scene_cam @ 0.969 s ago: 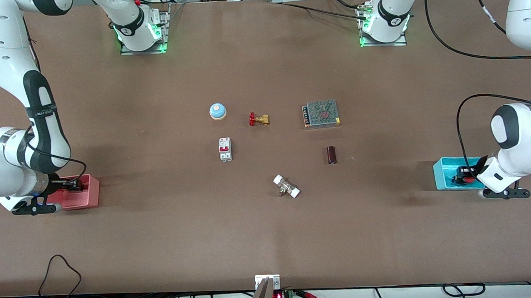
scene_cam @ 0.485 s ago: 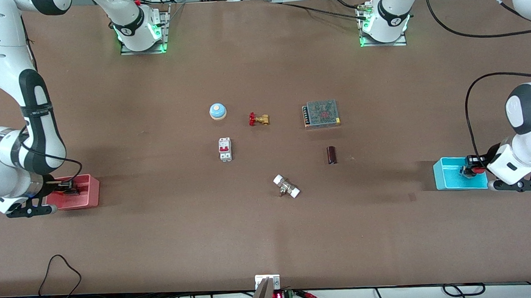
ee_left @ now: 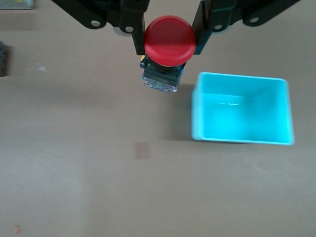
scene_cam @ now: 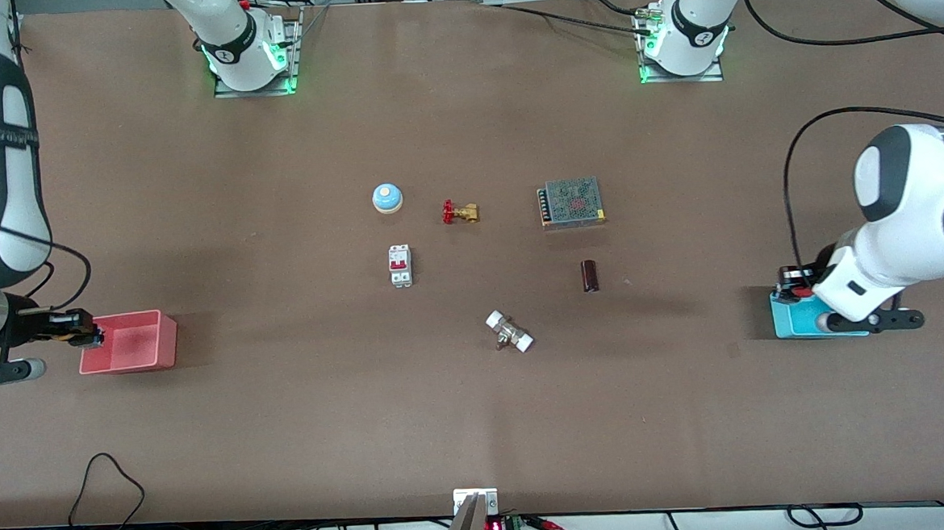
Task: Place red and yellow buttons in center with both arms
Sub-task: 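Lift the yellow button with the right gripper while the left gripper lifts the red button, then lower the red button onto the table with the left gripper and release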
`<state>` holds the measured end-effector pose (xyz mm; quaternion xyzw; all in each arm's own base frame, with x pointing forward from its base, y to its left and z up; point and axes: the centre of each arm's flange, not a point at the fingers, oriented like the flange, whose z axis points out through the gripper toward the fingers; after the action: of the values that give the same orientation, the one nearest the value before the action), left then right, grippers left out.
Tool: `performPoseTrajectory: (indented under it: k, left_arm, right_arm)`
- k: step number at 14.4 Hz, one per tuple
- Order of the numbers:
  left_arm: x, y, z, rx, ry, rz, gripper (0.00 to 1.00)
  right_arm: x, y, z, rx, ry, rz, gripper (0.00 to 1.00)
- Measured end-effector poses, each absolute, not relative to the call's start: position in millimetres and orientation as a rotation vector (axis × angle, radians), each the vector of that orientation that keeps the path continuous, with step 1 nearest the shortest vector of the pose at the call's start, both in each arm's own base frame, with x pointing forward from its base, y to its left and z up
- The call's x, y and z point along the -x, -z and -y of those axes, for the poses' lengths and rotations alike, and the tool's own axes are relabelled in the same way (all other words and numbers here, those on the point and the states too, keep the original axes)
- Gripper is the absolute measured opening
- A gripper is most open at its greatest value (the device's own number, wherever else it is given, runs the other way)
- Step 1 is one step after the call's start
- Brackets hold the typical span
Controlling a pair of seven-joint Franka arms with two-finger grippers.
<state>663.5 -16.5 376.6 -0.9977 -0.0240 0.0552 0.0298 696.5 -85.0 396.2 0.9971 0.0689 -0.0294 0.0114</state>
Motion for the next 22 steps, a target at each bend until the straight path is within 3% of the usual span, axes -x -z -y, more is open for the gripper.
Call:
performPoseTrajectory:
  k: [8,18,22]
  left_arm:
    - [-654,-309,141,3.108,-0.221,0.253,0.42]
    - [-646,-226,185,3.179,-0.136,0.385,0.42]
    - [-647,-226,184,3.18,-0.131,0.391,0.73]
  right_arm:
    - [-688,-326,-148,-3.199,0.244,-0.159,0.41]
    - [-676,-230,-198,-3.18,0.243,-0.043,0.41]
    - [-671,-217,-210,-3.169,0.25,-0.011,0.41]
